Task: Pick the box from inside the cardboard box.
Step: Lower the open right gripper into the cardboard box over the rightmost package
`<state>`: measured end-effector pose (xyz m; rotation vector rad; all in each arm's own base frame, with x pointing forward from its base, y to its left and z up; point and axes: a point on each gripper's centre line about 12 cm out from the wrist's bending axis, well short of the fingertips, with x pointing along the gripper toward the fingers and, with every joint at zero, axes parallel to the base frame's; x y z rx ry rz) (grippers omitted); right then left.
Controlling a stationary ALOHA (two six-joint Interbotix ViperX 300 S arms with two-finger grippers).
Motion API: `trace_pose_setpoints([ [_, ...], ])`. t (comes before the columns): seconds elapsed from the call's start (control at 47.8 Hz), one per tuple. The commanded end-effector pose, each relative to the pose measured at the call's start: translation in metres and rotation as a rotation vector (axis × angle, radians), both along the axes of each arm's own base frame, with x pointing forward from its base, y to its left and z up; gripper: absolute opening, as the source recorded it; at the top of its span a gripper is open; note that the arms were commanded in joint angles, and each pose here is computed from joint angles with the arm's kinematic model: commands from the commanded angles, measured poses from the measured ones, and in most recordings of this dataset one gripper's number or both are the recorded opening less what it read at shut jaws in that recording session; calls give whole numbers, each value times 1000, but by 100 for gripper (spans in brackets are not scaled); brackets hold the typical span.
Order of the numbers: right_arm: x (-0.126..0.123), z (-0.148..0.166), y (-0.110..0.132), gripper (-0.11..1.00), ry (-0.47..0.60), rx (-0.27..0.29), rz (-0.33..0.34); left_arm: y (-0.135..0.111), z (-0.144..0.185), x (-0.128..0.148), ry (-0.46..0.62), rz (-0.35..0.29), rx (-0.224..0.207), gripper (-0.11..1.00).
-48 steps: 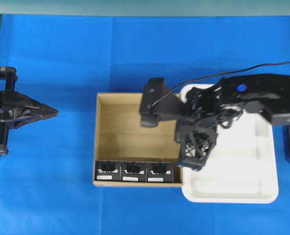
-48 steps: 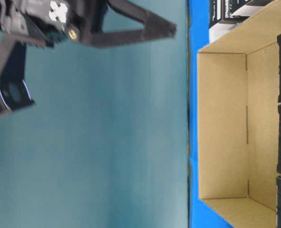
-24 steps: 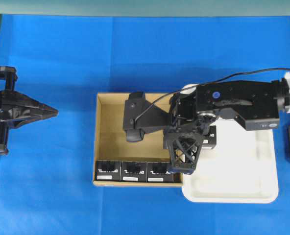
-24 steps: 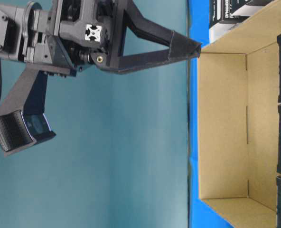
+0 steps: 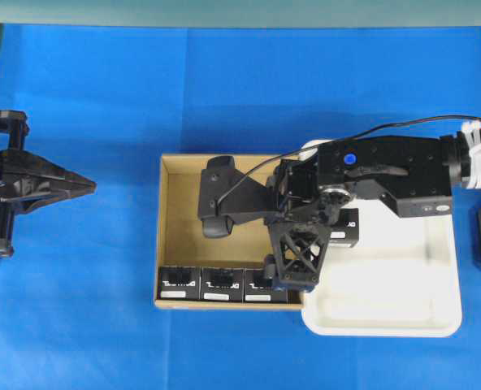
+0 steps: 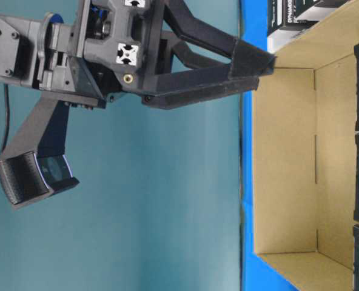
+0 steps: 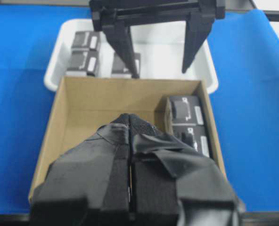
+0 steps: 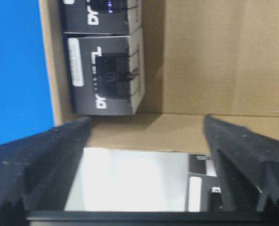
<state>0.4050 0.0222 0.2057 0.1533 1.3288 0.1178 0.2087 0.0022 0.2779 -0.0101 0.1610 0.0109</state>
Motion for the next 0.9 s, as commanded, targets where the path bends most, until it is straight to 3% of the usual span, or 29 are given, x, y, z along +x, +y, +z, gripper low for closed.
trace_pose_setpoints([
  [0.0,4,-1,0,100,-8,5,-2,0,12,3,-34,0,0,-6],
  [0.209,7,-9,-5,100,8,46,-33,0,12,3,-37,0,-1,-6],
  [0.565,16,-32,4,100,-2,139,22,-1,17,4,-51,-5,-3,-7],
  [0.879,19,-54,7,100,31,168,38,-4,17,4,-51,-16,-33,-7],
])
